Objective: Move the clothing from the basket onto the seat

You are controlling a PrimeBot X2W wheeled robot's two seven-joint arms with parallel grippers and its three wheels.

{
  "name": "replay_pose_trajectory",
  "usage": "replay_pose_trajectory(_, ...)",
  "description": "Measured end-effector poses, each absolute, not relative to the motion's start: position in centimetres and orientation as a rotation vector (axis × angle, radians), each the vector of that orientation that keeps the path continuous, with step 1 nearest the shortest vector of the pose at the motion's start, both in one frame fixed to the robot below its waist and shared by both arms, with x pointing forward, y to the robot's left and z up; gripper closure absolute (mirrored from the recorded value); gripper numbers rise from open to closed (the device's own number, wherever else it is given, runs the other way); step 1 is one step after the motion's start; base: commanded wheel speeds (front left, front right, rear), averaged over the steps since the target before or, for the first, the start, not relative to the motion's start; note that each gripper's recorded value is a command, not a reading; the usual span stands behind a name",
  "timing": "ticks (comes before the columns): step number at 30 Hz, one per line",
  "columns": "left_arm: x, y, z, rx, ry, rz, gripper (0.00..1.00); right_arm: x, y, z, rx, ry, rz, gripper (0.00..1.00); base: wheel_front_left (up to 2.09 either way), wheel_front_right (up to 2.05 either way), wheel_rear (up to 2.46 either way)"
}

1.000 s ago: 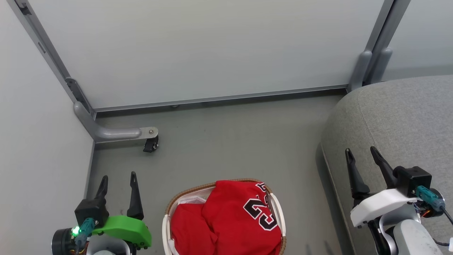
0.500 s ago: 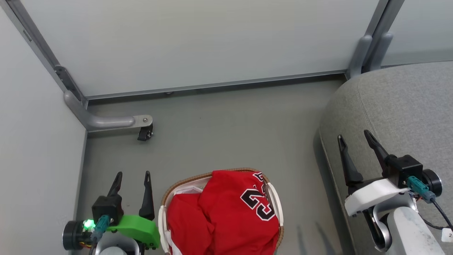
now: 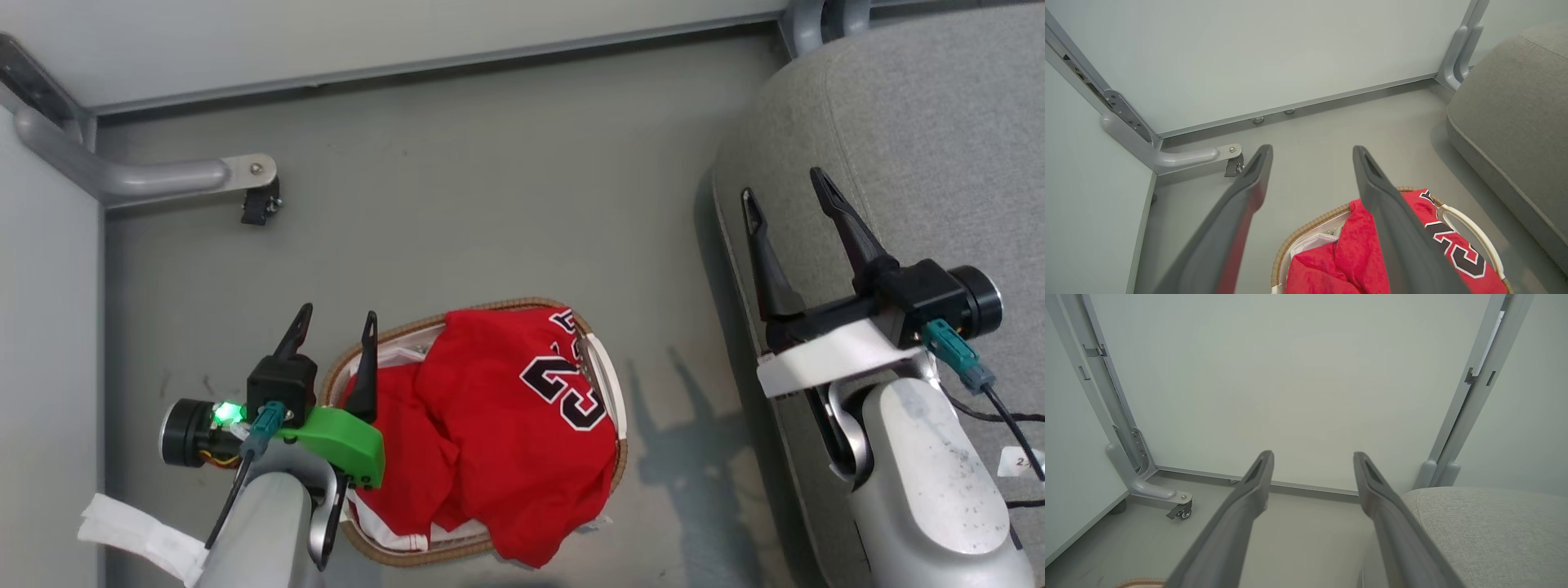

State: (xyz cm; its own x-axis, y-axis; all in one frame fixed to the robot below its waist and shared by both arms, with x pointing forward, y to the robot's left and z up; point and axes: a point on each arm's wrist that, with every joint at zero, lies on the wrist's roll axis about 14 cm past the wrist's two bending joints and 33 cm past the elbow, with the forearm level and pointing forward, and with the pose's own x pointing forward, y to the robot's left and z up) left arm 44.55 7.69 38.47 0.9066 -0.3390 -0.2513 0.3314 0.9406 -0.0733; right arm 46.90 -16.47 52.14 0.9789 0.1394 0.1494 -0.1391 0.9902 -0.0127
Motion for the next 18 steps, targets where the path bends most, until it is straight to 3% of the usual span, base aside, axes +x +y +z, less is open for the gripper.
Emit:
replay_pose_trajectory(9, 45.8, 4.8, 30.8, 0.038, 0.439, -0.484, 0.0, 49.4, -16.9, 49.1, 0.011, -0.102, 0.132, 0.0, 0.0, 0.0, 0.0)
replay_pose_trajectory(18, 43.5, 2.3, 22.6, 0.148, 0.626, -0.684, 0.0, 50.1, -17.8, 44.6, 0.039, -0.007, 0.115, 0.0, 0.0, 0.0, 0.0)
